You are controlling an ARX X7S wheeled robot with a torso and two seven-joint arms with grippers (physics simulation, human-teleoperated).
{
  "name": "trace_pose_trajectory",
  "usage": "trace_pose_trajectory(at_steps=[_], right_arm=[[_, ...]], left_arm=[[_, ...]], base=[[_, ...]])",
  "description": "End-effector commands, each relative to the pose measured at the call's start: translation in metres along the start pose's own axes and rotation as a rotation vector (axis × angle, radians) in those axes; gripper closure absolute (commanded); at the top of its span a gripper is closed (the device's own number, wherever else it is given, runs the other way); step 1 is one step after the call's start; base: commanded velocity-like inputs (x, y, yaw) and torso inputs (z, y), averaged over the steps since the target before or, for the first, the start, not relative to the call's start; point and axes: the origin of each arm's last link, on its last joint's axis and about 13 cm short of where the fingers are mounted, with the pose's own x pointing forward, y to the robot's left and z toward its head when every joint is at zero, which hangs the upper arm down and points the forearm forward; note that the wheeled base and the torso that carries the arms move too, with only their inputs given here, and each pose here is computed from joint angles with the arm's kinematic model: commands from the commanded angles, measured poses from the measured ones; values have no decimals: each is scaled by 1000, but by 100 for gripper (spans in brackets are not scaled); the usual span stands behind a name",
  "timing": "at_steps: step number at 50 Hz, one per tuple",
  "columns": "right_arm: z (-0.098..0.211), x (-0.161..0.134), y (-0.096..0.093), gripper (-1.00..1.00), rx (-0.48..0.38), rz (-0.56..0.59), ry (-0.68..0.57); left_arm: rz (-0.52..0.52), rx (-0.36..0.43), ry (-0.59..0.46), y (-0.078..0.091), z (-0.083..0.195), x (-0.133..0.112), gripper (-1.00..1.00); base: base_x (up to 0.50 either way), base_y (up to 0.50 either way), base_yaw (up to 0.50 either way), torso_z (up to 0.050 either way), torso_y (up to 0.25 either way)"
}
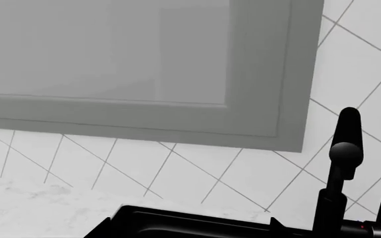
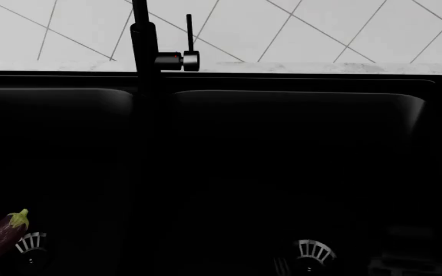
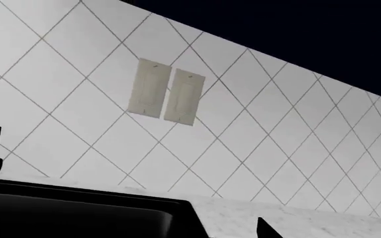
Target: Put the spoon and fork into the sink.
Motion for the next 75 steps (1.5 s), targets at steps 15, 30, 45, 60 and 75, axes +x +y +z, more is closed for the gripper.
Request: trace_pose_trajectory(at_steps=[15, 30, 45, 60, 75], right_arm=[[6, -4, -1, -100, -79, 296, -33], [6, -4, 0, -100, -27, 359, -14], [4, 1, 13, -100, -16, 353, 1], [4, 1, 14, -100, -1, 355, 4], [3, 0, 12, -100, 23, 334, 10]], left_arm=[[-12, -14, -5, -1, 0, 1, -100], [-20, -6, -7, -4, 0, 1, -100], [-28, -20, -16, -3, -1, 0, -100], [-17, -33, -23, -2, -2, 1, -100], [-16, -29, -20, -3, -1, 0, -100]], base=[[0, 0, 0, 0, 0], [0, 0, 0, 0, 0], [0, 0, 0, 0, 0], [0, 32, 0, 0, 0], [-11, 500, 0, 0, 0]])
